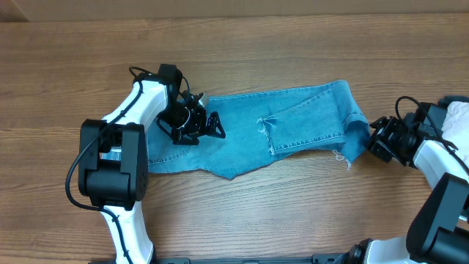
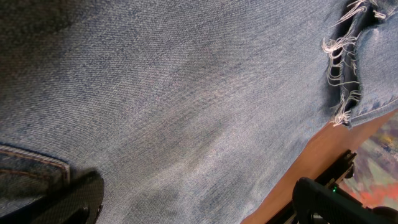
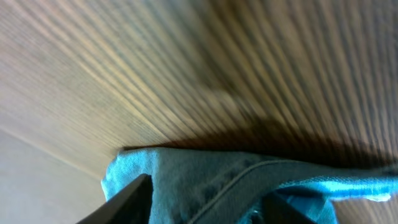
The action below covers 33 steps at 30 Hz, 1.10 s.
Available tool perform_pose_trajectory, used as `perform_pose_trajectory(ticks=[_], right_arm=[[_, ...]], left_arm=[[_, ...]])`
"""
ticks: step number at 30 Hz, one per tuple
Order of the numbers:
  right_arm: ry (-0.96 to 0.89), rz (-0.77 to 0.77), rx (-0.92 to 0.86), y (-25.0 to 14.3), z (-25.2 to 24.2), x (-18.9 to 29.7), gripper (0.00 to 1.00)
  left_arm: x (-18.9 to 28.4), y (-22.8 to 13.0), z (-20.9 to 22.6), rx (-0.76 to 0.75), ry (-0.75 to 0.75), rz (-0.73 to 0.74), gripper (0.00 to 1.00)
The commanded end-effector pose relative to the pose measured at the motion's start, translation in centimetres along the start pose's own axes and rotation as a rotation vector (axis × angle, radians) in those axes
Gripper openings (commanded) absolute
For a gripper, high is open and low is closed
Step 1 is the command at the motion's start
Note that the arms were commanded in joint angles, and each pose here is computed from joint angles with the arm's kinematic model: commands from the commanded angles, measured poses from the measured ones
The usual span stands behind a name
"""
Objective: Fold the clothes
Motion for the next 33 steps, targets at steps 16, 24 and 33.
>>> perform_pose_trajectory(ticks=[16, 24, 33], right_arm=[[0.351, -0.028, 1.440, -8.4, 10.0, 6.4, 0.04], [0.192, -0.084, 1.857, -14.4, 4.1, 6.2, 0.04], [-0.160, -0.193, 2.052, -16.6, -5.1, 4.2, 0.20]], left_arm=[[-0.6, -0.4, 0.8, 0.024, 0.020, 0.027, 1.00], [-0.6, -0.4, 0.8, 0.024, 0.019, 0.026, 1.00], [-0.6, -0.5, 0.8, 0.026, 0.019, 0.030, 1.00]])
Point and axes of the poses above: each gripper's point midway between its finger pads, its own x axis back along the fingers, its own z axis along the line the jaws close on, y = z × x, the point moved 2 cm from there along x, back along the fingers, and after that the axes turned 6 degrees about -x, right-handed, at the moved point
